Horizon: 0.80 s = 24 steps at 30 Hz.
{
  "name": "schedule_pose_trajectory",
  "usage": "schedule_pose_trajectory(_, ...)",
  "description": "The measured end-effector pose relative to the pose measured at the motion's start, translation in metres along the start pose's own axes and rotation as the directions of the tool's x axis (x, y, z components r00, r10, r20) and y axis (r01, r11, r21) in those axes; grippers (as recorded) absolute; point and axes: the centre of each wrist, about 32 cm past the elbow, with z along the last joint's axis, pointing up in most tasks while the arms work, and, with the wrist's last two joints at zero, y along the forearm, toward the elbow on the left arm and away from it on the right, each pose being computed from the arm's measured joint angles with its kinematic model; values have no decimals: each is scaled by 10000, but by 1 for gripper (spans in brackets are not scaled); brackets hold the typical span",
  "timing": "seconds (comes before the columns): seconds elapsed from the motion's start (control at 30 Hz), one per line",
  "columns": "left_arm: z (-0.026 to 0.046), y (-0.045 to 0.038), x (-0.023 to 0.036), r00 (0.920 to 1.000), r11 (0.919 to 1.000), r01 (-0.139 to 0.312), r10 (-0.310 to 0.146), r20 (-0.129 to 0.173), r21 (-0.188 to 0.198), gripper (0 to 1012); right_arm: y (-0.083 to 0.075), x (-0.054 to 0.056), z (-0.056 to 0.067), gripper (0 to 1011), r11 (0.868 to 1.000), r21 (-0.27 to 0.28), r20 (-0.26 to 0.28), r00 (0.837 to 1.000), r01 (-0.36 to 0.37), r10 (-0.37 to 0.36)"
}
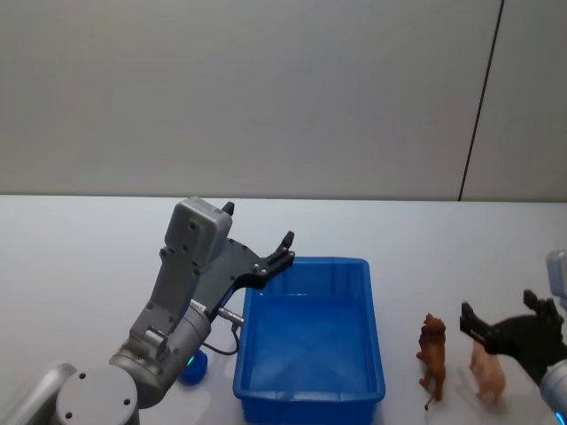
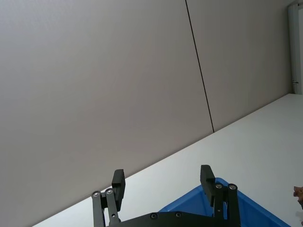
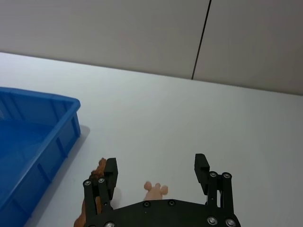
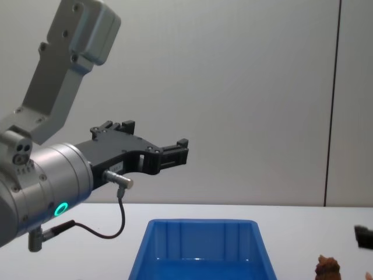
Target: Pick up the two dolls from the table and place them into the box.
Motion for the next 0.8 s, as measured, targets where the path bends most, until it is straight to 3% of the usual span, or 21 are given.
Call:
schedule_pose_trajectory(0.47, 0, 0, 0, 10000, 10000, 0, 0, 0, 0, 1000, -79, -101, -121, 1001, 9947, -1000, 14, 9997, 244, -244)
schedule_pose_trajectory(0.8, 0, 0, 0, 10000, 10000, 0, 0, 0, 0, 1000, -72, -132, -276, 1001, 9871, -1567, 20, 9994, 335, -336)
